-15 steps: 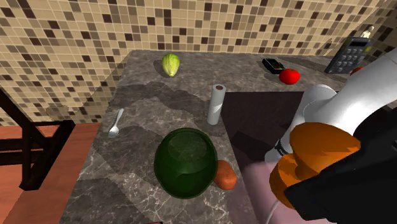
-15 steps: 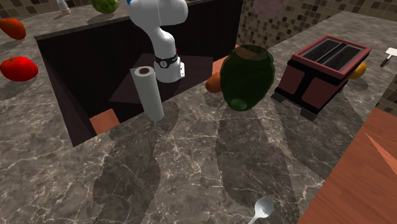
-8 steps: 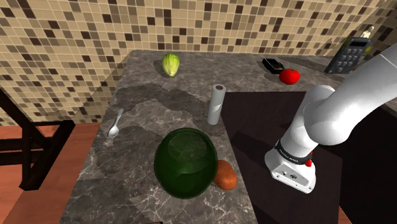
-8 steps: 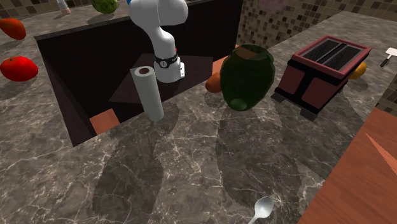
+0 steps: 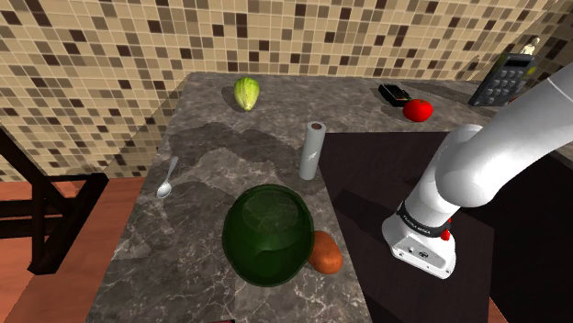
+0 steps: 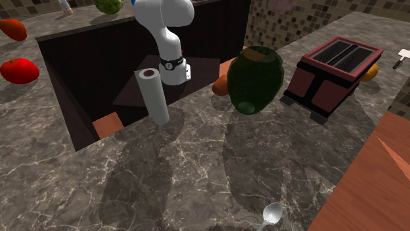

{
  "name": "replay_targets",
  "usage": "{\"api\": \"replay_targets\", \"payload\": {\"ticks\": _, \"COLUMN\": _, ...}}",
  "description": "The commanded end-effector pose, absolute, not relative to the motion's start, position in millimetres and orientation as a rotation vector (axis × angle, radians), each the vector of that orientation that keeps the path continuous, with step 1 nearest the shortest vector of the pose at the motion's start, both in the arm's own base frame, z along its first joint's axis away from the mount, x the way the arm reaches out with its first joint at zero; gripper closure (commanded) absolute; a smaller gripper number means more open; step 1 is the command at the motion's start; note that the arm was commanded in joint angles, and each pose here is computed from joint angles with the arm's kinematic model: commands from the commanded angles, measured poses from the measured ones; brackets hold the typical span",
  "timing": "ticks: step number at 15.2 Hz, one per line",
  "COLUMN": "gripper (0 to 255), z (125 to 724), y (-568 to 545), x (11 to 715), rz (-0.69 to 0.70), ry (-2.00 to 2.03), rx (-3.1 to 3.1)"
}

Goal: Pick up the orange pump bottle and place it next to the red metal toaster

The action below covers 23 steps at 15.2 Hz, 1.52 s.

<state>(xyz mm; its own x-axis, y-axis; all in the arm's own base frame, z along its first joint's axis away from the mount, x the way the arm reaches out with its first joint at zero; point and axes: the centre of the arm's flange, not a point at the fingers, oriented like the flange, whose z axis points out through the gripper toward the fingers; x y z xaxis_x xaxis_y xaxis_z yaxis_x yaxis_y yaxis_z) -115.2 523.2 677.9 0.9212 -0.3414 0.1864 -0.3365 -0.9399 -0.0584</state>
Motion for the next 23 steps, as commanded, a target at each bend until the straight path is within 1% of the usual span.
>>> {"api": "replay_targets", "payload": {"ticks": 1, "gripper": 255, "z": 667.4, "y": 523.3, "x": -115.5, "rz": -0.303, "ry": 0.539, "rx": -3.054}}
{"api": "replay_targets", "payload": {"ticks": 23, "gripper": 255, "z": 551.2, "y": 523.3, "x": -115.5, "rz": -0.303, "ry": 0.539, "rx": -3.054}}
